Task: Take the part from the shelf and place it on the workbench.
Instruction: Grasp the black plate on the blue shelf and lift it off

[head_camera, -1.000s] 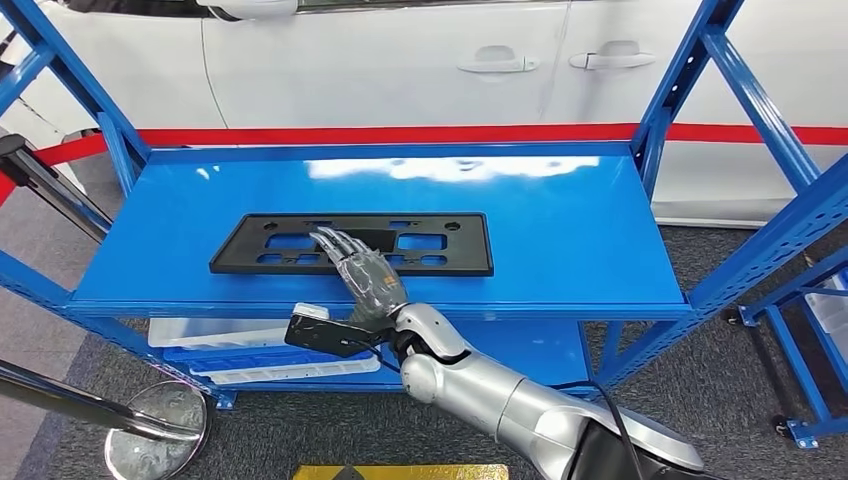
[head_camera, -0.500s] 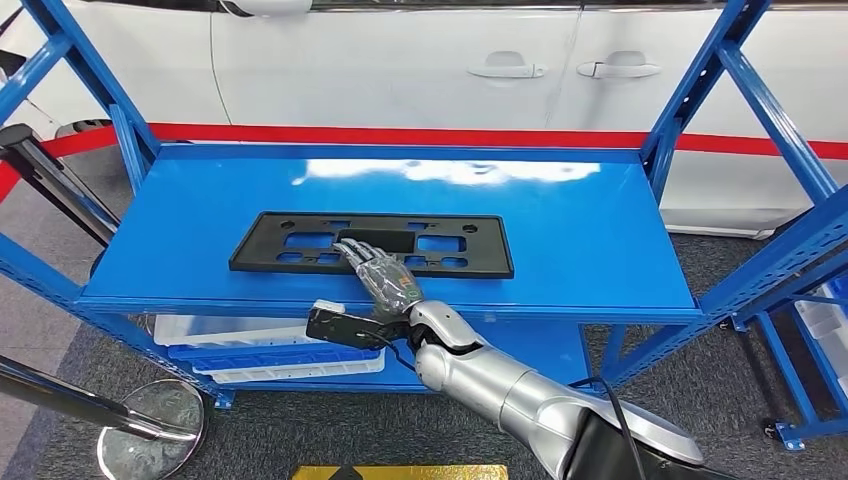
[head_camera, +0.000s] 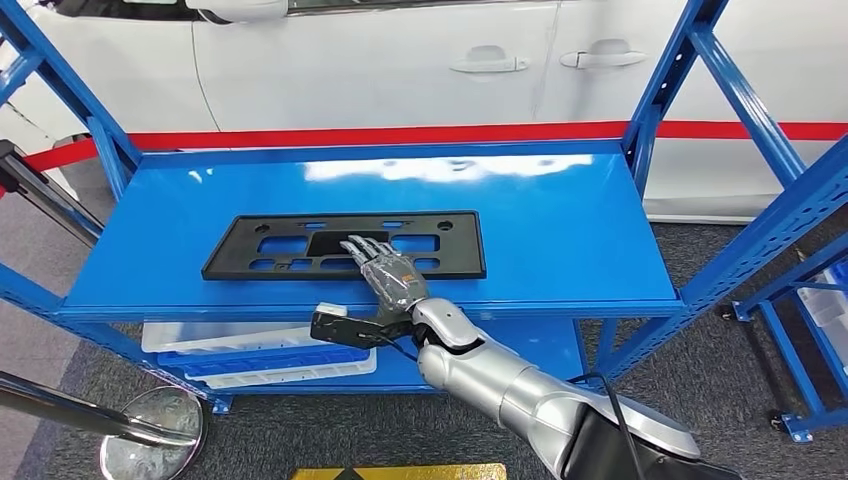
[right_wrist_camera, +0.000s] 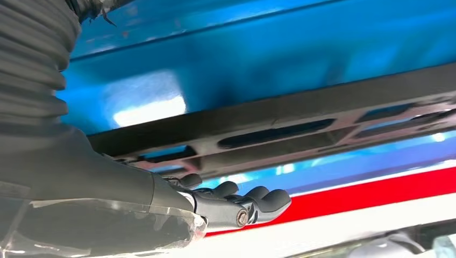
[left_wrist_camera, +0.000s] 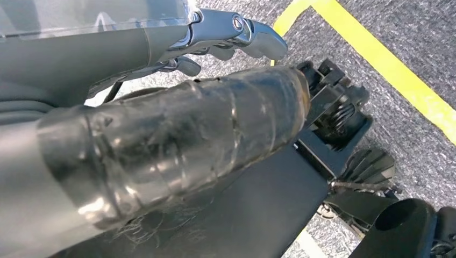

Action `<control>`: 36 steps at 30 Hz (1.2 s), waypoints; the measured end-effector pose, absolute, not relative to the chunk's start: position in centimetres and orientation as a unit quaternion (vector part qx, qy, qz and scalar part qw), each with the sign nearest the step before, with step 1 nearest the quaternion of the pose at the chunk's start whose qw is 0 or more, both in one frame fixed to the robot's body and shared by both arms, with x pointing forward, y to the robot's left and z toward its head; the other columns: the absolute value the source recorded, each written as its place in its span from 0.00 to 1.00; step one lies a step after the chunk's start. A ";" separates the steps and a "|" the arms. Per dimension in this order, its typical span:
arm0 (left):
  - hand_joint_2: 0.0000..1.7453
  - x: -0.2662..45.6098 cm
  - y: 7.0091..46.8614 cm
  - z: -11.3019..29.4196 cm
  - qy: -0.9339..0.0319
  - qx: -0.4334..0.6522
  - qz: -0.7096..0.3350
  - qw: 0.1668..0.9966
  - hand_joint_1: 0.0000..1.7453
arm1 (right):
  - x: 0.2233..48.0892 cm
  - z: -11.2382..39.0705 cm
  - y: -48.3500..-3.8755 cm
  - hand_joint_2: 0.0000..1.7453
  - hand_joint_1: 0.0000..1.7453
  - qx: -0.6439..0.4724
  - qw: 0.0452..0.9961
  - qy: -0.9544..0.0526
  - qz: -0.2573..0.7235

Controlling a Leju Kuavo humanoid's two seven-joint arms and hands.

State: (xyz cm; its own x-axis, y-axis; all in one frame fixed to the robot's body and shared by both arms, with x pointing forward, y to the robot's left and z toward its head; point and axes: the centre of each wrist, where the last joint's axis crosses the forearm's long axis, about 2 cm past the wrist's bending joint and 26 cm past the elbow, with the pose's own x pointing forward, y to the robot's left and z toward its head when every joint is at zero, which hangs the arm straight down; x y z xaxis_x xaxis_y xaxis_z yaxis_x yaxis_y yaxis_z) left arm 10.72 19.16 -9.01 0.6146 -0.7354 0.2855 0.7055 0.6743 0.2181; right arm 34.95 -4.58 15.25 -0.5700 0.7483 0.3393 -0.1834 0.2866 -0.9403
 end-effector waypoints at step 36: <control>0.00 11.0 19.1 -8.9 -0.182 0.043 -0.402 0.896 0.00 | 35.6 14.8 -5.6 1.00 0.00 -0.389 0.313 -0.639 0.585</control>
State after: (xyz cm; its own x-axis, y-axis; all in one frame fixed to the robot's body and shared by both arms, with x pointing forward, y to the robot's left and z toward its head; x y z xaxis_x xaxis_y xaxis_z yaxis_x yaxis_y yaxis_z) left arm 11.04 19.08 -8.92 0.6106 -0.7362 0.2918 0.7052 0.6731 0.2228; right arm 35.56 -5.64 14.81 -0.5018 0.8632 -0.0546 0.1312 0.0135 -0.9913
